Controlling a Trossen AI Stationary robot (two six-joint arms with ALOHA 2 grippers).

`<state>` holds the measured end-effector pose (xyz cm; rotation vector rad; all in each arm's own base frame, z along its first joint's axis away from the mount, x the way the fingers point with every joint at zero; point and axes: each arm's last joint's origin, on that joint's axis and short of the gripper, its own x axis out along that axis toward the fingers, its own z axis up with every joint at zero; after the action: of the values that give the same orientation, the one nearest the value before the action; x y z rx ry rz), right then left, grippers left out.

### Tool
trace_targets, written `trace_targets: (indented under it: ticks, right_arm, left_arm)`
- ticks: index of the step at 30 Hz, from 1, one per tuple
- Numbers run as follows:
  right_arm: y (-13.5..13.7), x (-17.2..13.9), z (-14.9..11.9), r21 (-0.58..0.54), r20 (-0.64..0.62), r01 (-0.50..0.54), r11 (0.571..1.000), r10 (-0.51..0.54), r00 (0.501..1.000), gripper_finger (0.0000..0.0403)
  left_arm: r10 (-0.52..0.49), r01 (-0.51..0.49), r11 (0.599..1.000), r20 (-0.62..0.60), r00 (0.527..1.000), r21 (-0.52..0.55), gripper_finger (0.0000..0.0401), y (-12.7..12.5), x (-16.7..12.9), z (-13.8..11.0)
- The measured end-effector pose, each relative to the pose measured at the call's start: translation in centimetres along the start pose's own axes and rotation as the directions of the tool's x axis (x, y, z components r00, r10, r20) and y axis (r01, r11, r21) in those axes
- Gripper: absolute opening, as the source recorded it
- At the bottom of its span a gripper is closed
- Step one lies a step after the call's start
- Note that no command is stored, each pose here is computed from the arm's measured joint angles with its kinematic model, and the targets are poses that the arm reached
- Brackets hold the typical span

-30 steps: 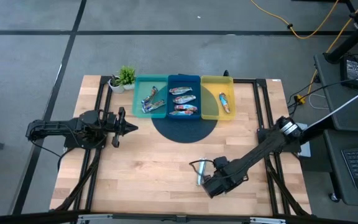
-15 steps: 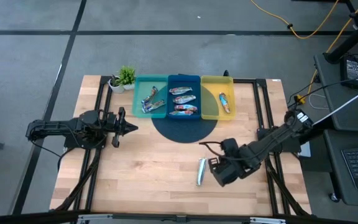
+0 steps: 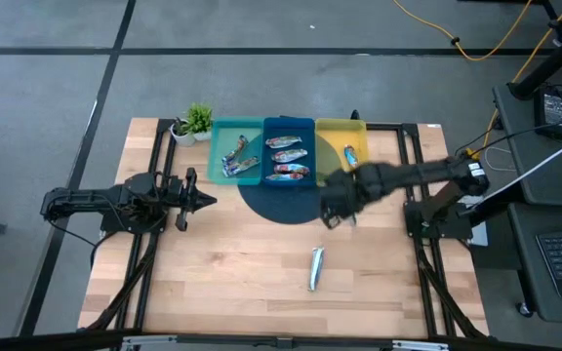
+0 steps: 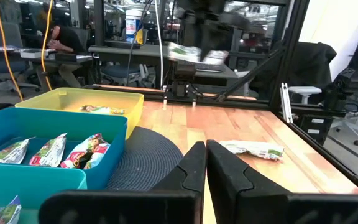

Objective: Pick and place Granola Bars by type
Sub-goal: Put the right yellow granola bar into the yellow bin

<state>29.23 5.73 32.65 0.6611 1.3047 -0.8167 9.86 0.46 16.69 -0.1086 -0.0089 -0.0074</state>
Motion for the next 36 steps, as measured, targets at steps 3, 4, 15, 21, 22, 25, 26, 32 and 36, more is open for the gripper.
trace_targets:
  ticks: [3, 4, 15, 21, 22, 25, 26, 32, 36]
  right_arm:
    - [-1.5, 0.1, 2.7, -0.069, 0.008, -0.002, 0.998, 0.003, 1.000, 0.0099]
    - [-2.1, 0.2, 3.5, -0.093, 0.012, 0.003, 0.996, -0.001, 1.000, 0.0099]
    - [-7.2, 1.2, 11.1, -0.272, 0.090, -0.014, 0.962, 0.040, 0.995, 0.0099]
    - [-10.6, 2.9, 14.8, -0.294, 0.127, -0.061, 0.954, 0.102, 0.987, 0.0099]
    - [-11.2, 3.5, 15.3, -0.288, 0.126, -0.072, 0.955, 0.112, 0.986, 0.0099]
    - [-13.1, 5.1, 16.4, -0.259, 0.120, -0.103, 0.960, 0.138, 0.983, 0.0099]
    - [-13.6, 5.5, 16.6, -0.252, 0.117, -0.111, 0.961, 0.144, 0.983, 0.0099]
    - [-15.7, 6.8, 17.5, -0.240, 0.122, -0.128, 0.962, 0.161, 0.979, 0.0099]
    - [-16.4, 6.9, 17.9, -0.249, 0.137, -0.121, 0.961, 0.158, 0.978, 0.0099]
  left_arm:
    - [0.000, 0.000, 1.000, 0.000, 1.000, 0.000, 0.0004, 0.0, 0.0, 0.0]
    - [0.000, 0.000, 1.000, 0.000, 1.000, 0.000, 0.0004, 0.0, 0.0, 0.0]
    - [0.000, 0.000, 1.000, 0.000, 1.000, 0.000, 0.0005, 0.0, 0.0, 0.0]
    - [0.000, 0.000, 1.000, 0.000, 1.000, 0.000, 0.0006, 0.0, 0.0, 0.0]
    - [0.000, 0.000, 1.000, 0.000, 1.000, 0.000, 0.0007, 0.0, 0.0, 0.0]
    - [0.000, 0.000, 1.000, 0.000, 1.000, 0.000, 0.0008, 0.0, 0.0, 0.0]
    - [0.000, 0.000, 1.000, 0.000, 1.000, 0.000, 0.0008, 0.0, 0.0, 0.0]
    - [0.000, 0.000, 1.000, 0.000, 1.000, 0.000, 0.0004, 0.0, 0.0, 0.0]
    - [0.000, 0.000, 1.000, 0.000, 1.000, 0.000, 0.0007, 0.0, 0.0, 0.0]
